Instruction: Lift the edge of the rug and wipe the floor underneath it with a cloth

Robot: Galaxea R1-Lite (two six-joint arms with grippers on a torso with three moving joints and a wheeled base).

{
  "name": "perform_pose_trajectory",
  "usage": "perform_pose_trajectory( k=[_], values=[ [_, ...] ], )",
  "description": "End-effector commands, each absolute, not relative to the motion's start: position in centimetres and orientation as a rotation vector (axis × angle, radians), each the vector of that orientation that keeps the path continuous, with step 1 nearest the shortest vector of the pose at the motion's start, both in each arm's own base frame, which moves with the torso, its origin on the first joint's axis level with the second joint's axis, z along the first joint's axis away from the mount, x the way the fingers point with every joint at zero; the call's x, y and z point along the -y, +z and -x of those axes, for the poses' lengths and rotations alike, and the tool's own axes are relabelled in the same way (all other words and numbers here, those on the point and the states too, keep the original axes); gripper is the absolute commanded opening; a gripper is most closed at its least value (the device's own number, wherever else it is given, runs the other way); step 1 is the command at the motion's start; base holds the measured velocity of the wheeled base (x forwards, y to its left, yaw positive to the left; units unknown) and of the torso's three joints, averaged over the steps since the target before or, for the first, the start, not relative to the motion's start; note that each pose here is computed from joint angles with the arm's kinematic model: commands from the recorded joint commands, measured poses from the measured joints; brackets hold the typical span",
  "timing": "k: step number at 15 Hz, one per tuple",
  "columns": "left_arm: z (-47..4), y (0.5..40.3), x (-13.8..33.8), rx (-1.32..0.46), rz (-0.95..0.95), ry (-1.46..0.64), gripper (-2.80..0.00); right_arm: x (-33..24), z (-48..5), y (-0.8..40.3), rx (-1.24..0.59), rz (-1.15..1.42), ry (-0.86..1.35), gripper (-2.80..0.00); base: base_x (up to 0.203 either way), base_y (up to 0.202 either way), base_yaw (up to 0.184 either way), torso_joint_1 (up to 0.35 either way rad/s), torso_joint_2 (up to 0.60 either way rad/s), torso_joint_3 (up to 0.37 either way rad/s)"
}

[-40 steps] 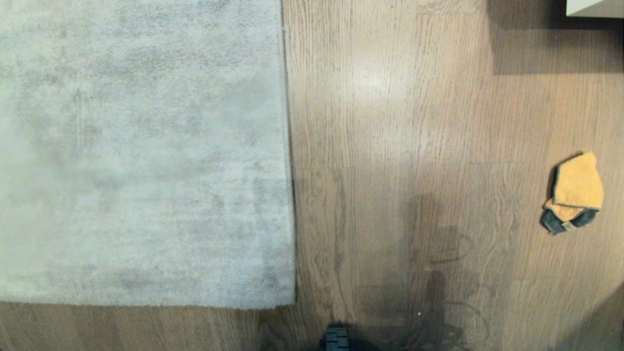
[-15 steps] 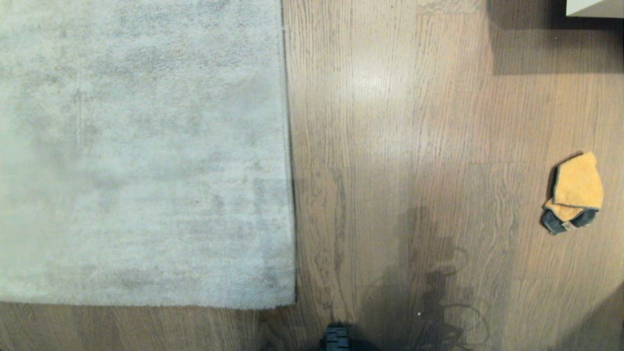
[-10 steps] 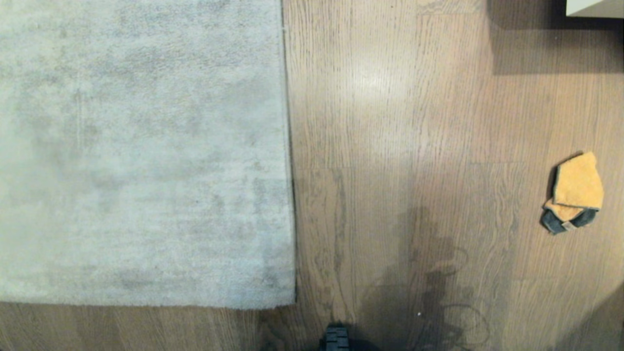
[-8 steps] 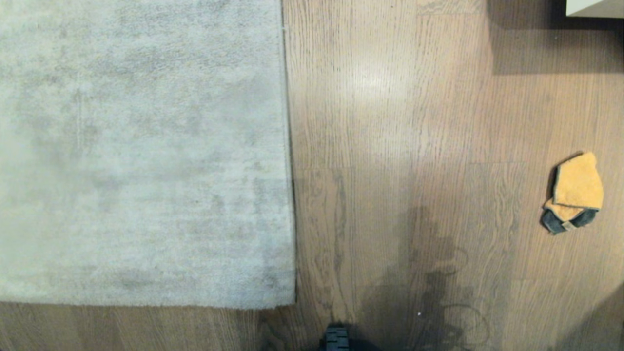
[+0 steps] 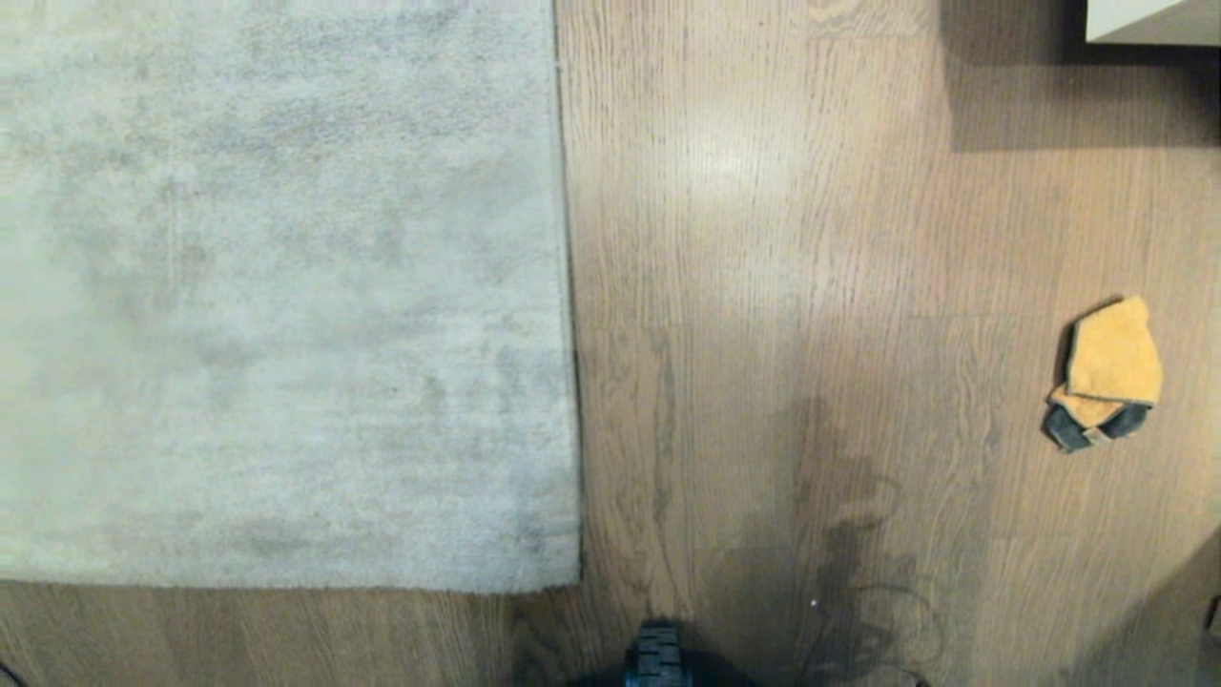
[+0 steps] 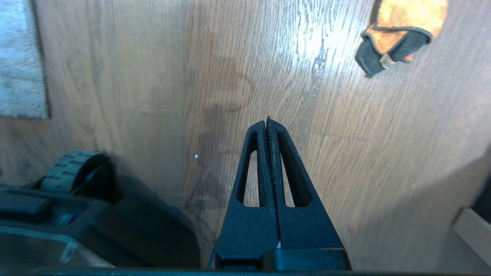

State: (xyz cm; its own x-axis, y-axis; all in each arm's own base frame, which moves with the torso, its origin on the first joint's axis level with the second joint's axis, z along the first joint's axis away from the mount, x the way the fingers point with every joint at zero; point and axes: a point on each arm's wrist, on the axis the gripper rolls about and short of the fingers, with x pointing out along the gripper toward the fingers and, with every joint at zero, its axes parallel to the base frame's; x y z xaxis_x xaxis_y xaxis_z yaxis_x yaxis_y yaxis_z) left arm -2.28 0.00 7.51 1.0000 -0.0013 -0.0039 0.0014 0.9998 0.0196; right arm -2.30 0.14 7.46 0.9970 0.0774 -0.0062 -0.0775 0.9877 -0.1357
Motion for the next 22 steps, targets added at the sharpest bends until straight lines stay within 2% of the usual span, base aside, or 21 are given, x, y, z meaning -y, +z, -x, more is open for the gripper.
perform_pose_trajectory(
  k=[1,9,22],
  values=[
    [2.28,7.52,0.00,-0.003,-0.020,-0.002,-2.80,-0.14,2.29,7.47,-0.002,0.138,0.079,-2.80,0.000,0.000,0.000,-0.036,-0.37,-0.408],
    [2.28,7.52,0.00,-0.003,-0.020,-0.002,-2.80,-0.14,2.29,7.47,-0.002,0.138,0.079,-2.80,0.000,0.000,0.000,0.012,-0.43,-0.407],
    [2.28,7.52,0.00,-0.003,-0.020,-0.002,-2.80,-0.14,2.29,7.47,-0.002,0.136,0.079,-2.80,0.000,0.000,0.000,0.143,-0.51,-0.365]
  ],
)
